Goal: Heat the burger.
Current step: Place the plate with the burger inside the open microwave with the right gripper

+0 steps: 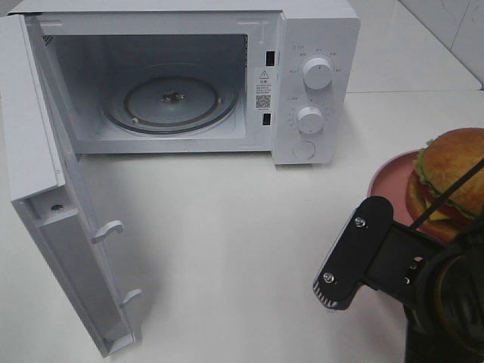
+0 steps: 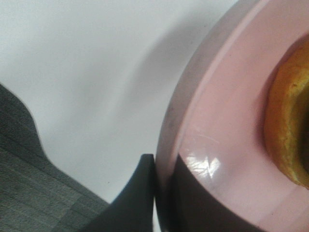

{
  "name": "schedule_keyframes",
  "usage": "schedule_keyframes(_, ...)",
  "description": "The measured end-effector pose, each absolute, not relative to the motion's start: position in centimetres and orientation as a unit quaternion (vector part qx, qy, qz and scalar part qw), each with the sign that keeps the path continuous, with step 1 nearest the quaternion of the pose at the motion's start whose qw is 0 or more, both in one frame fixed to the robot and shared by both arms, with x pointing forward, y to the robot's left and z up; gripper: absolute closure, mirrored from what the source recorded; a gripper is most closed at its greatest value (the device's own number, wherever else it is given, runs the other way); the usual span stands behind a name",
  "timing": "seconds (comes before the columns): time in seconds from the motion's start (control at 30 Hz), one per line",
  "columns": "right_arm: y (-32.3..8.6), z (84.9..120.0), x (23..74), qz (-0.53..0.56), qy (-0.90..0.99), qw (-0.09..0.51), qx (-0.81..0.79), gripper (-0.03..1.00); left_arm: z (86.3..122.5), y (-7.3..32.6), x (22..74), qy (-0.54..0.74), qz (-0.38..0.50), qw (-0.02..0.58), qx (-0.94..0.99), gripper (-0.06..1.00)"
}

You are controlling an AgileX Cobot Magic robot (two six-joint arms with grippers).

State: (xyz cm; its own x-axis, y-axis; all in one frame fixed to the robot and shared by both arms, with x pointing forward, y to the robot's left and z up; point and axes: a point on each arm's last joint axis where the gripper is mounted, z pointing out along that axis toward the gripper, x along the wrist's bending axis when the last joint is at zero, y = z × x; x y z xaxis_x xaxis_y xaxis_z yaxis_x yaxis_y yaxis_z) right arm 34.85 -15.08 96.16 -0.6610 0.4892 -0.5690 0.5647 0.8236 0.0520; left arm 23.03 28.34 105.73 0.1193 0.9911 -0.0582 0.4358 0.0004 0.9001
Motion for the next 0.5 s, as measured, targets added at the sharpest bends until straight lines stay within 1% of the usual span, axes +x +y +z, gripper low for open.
schedule_keyframes(0.5,-13.8,96.3,35.4,-0.033,0.942,0.298,0.153,0.94,105.7,28.3,23.0,0.573,0.335,0.415,0.623,-0.04)
